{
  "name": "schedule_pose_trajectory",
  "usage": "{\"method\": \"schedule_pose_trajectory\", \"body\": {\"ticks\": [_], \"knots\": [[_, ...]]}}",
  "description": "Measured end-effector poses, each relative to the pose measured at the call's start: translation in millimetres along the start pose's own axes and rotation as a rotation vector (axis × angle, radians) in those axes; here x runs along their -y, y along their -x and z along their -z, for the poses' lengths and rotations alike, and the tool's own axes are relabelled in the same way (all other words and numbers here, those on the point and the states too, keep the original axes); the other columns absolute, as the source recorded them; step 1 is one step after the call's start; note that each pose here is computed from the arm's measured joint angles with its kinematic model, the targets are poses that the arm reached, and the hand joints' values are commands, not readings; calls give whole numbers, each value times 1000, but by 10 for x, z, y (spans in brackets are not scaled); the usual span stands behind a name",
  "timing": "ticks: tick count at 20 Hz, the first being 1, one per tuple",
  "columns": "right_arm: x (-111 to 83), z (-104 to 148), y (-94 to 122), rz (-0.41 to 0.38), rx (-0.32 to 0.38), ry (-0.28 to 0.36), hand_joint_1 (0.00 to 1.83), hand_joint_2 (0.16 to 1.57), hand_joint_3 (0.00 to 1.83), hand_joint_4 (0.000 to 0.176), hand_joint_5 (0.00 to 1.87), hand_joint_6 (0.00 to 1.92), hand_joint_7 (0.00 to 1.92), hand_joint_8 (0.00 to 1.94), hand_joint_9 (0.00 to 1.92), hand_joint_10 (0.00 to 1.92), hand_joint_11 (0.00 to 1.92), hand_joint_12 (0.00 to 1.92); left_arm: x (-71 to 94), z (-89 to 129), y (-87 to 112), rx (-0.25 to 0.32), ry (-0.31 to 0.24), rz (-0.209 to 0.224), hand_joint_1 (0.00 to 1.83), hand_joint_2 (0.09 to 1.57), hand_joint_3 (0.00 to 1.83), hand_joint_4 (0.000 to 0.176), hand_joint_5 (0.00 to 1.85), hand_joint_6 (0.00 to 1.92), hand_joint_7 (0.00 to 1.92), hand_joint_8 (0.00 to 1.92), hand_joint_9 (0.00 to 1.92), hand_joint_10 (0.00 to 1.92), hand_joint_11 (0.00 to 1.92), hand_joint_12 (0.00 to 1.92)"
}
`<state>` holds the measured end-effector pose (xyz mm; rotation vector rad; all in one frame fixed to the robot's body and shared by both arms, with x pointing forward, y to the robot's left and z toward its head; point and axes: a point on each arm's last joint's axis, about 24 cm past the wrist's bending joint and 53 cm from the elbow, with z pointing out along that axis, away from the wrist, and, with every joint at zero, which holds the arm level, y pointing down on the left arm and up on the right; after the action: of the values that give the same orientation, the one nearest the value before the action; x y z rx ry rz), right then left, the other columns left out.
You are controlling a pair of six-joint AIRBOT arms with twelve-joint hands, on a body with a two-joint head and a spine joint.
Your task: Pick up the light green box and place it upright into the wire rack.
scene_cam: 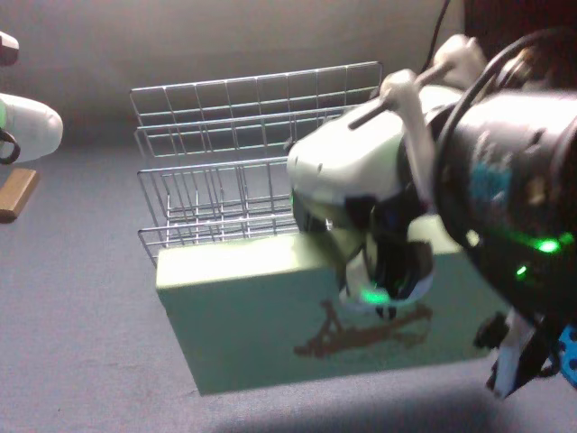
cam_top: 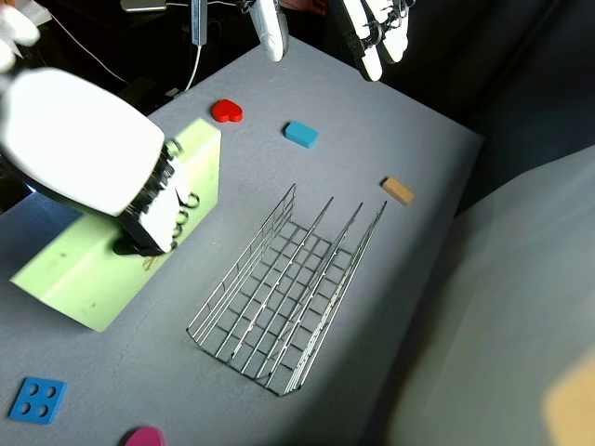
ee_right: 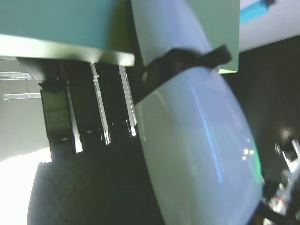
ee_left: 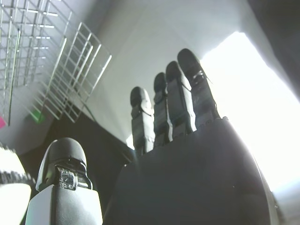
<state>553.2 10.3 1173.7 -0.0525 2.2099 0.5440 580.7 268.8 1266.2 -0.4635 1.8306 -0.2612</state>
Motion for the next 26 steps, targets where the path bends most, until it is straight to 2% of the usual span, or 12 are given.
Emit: {"method": "schedule_pose_trajectory", "body": {"ticks": [2,4,9,11,12,15,17,19,21,26], "knots": [[-15,54,140,2,31,7,1217,1136,0,0,891,1039,993,1093,844,1135,696,1534,-23,10,-2,1,6,2,157,1197,2,105,257,2,157,2,166,1,0,612],[-42,109,298,38,67,12,1217,1136,0,0,891,1039,993,1094,845,1136,699,1535,-69,23,-1,0,20,9,159,1203,2,106,259,2,150,0,166,0,0,651],[-175,227,706,103,203,43,1211,1141,1,0,898,1035,968,1127,844,1152,727,1535,-121,46,-7,-2,41,7,159,1204,0,106,263,1,155,0,152,1,0,563],[-212,228,818,95,224,61,1217,1139,0,0,892,1032,985,1115,841,1153,729,1524,-132,53,3,-3,47,12,159,1204,0,106,264,1,159,2,154,1,0,557],[-216,192,863,93,230,59,1219,1135,0,0,897,1025,998,1097,837,1147,727,1520,-144,57,20,1,53,-4,158,1204,0,105,277,4,162,2,168,5,0,585],[-271,150,992,78,247,63,1213,1134,1,0,908,1027,982,1097,839,1137,724,1517,-171,61,21,-1,64,-5,160,1203,0,106,292,4,173,3,180,4,0,638],[-340,127,1109,67,276,76,1211,1136,2,0,910,1030,974,1103,840,1136,723,1517,-179,61,13,-4,68,-4,160,1203,0,105,293,1,173,1,177,1,0,592],[-404,83,1146,46,283,88,1211,1137,1,0,904,1044,977,1097,853,1141,736,1521,-189,62,10,-5,72,-4,160,1203,0,105,294,1,160,1,174,0,0,559],[-492,25,1154,60,296,101,1211,1137,1,0,902,1050,978,1093,856,1141,741,1521,-192,62,9,-5,73,-3,159,1203,0,106,293,0,166,2,179,2,0,631],[-568,-170,1066,70,277,107,1212,1137,1,0,898,1045,981,1099,858,1143,739,1519,-199,63,8,-6,76,-3,160,1201,0,107,280,1,169,1,177,0,0,640]]}}
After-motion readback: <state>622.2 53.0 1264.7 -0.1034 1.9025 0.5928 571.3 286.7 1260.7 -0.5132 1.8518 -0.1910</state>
